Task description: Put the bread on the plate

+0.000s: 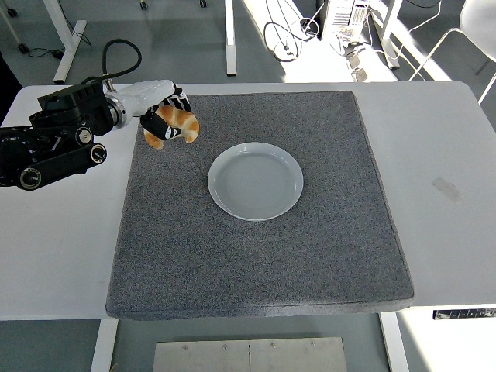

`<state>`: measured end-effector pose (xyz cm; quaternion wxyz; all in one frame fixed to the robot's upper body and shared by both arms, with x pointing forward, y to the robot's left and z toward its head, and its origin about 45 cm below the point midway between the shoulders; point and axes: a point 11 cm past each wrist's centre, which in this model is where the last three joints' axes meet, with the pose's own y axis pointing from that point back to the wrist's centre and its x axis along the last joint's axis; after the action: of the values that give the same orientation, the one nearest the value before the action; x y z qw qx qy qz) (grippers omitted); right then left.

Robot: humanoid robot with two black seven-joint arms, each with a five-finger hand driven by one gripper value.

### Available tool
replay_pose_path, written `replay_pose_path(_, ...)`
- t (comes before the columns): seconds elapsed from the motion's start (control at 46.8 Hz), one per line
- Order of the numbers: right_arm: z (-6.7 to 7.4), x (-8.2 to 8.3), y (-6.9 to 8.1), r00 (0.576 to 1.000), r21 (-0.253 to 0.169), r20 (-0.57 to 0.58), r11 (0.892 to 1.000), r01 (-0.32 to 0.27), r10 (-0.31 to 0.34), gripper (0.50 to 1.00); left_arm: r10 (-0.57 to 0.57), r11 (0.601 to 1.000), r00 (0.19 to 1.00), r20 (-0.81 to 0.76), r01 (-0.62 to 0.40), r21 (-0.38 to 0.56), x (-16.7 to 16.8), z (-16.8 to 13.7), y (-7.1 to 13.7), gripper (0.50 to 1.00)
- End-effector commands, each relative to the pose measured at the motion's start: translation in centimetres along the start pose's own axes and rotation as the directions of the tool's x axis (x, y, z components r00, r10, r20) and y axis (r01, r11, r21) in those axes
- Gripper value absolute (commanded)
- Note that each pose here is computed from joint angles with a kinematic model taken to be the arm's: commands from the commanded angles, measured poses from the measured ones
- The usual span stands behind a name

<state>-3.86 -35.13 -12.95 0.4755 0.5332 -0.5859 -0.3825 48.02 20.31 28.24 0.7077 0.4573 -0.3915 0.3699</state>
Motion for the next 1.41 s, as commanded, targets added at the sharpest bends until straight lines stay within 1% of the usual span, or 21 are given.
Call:
replay_pose_path(0.0,0.0,0.0,0.0,1.000,0.000,0.000,1.000,0.000,0.000,1.000,0.012,1.000,1.000,0.009,-0.012,0.010,1.1,-0.5,0.3,0.542)
replay_pose_path(0.043,0.0,0.0,0.0,1.000,0.000,0.000,1.000,0.000,0.000,1.000,0.019,1.000,1.000,0.017,-0.019,0.013,1.8,-0.7,0.4,0.542)
replay_pose_path(0.171,0.0,0.0,0.0,1.000,0.000,0.000,1.000,0.000,0.000,1.000,0.042,0.999,0.998,0.041,-0.042,-0.001,4.1,0.2,0.6,0.542)
replay_pose_path(0.278,0.0,0.0,0.0,1.000,0.000,0.000,1.000,0.000,0.000,1.000,0.048,0.999,0.998,0.042,-0.048,-0.018,4.5,1.0,0.5,0.542)
replay_pose_path(0.321,0.0,0.0,0.0,1.000,0.000,0.000,1.000,0.000,0.000,1.000,0.046,0.999,0.998,0.041,-0.045,-0.024,4.4,1.4,0.4,0.542)
replay_pose_path(0.363,0.0,0.0,0.0,1.000,0.000,0.000,1.000,0.000,0.000,1.000,0.038,0.998,0.998,0.039,-0.037,-0.044,3.9,2.4,0.1,0.542)
replay_pose_path(0.47,0.0,0.0,0.0,1.000,0.000,0.000,1.000,0.000,0.000,1.000,0.013,0.994,0.999,0.040,-0.008,-0.110,2.5,5.9,-0.7,0.542)
replay_pose_path(0.62,0.0,0.0,0.0,1.000,0.000,0.000,1.000,0.000,0.000,1.000,-0.003,0.987,0.999,0.038,0.009,-0.162,1.5,8.6,-1.1,0.542)
replay_pose_path(0.769,0.0,0.0,0.0,1.000,0.000,0.000,1.000,0.000,0.000,1.000,-0.016,0.980,0.999,0.039,0.024,-0.198,0.7,10.5,-1.3,0.543)
replay_pose_path(0.94,0.0,0.0,0.0,1.000,0.000,0.000,1.000,0.000,0.000,1.000,-0.040,0.967,0.997,0.062,0.054,-0.249,-1.0,12.9,-1.4,0.543)
replay_pose_path(1.068,0.0,0.0,0.0,1.000,0.000,0.000,1.000,0.000,0.000,1.000,-0.055,0.961,0.996,0.072,0.072,-0.267,-2.3,13.7,-1.5,0.543)
replay_pose_path(1.389,0.0,0.0,0.0,1.000,0.000,0.000,1.000,0.000,0.000,1.000,-0.096,0.959,0.994,0.053,0.107,-0.262,-5.1,12.9,-1.7,0.545)
